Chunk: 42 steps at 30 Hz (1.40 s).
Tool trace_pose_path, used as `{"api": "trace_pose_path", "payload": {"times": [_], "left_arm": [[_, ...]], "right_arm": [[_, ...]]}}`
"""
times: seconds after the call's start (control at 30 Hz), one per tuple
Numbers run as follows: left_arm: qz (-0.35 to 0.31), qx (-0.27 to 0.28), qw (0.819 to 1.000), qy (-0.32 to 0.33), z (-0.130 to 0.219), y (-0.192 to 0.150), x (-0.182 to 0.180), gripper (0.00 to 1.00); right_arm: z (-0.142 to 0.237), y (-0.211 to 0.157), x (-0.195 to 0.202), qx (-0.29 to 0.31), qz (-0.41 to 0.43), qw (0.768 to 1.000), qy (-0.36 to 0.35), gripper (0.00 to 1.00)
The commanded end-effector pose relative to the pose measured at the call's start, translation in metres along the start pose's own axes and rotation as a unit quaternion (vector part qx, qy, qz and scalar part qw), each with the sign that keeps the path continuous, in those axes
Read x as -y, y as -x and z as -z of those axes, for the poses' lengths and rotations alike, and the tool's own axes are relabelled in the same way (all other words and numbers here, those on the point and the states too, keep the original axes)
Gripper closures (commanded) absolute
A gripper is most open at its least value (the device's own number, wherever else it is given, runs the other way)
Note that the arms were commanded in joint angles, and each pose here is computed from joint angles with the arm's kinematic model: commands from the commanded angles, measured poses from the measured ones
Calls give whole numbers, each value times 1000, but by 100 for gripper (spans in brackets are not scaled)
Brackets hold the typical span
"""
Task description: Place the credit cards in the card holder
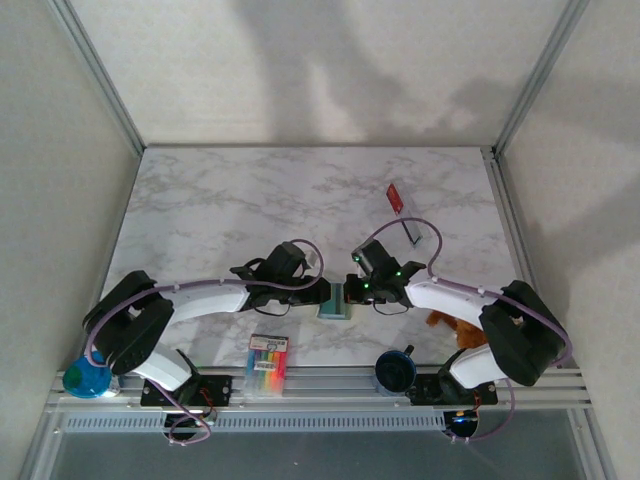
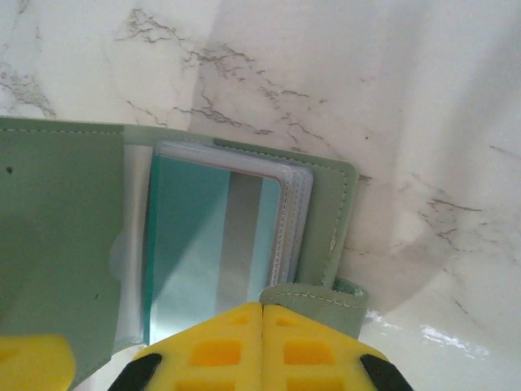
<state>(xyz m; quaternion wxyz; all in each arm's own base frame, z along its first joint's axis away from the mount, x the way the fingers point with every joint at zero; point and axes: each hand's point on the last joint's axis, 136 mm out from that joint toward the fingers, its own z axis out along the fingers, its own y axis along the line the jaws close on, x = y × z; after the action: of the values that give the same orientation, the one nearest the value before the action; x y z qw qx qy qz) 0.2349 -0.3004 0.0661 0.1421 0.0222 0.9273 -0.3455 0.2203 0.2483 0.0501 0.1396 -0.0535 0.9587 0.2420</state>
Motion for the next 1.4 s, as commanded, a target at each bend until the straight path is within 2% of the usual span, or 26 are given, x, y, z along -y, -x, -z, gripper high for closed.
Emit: {"api": "trace_pose_path", "payload": {"times": [0.0,0.07,0.2,0.27,0.33,0.43,0.57,0.67,0.8,0.87,0.97,1.03,1.2,1.37], "left_arm": [[-15,45,999,11,16,17,2,52],[-17,51,998,9,21,17,-1,56],[-22,44,999,4,20,11,-6,74],[-21,38,999,-6,17,8,-5,78],[-24,33,999,-16,15,7,-1,82],[-30,33,999,-24,13,9,4,87],[-32,24,999,-29,8,8,6,87],[-30,17,999,-33,2,8,7,87],[-27,6,999,-37,-5,6,9,87],[-27,2,999,-39,-7,5,10,86],[-24,-3,999,-46,-11,6,14,81],[-21,-5,999,-47,-13,7,15,69],[0,-1,999,-45,-20,13,7,65],[6,3,999,-51,-16,17,10,64]], "right_arm": [[6,-1,12,-1,-12,1000,-10,100],[7,-1,13,-2,-12,1000,-13,100],[10,-1,19,-7,-13,999,-32,100],[9,-1,20,-13,-15,999,-37,100],[8,-2,21,-19,-19,999,-41,90],[7,-2,21,-22,-21,999,-43,88],[6,-2,22,-24,-23,998,-46,81],[5,-3,23,-28,-24,998,-48,81],[6,-3,23,-26,-25,998,-50,97],[7,-3,23,-24,-24,998,-49,100],[9,-1,20,-18,-24,999,-38,100],[8,0,12,-14,-22,1000,-14,100],[2,1,-5,-18,-22,999,35,100],[-3,3,-11,-22,-21,998,51,100]]}}
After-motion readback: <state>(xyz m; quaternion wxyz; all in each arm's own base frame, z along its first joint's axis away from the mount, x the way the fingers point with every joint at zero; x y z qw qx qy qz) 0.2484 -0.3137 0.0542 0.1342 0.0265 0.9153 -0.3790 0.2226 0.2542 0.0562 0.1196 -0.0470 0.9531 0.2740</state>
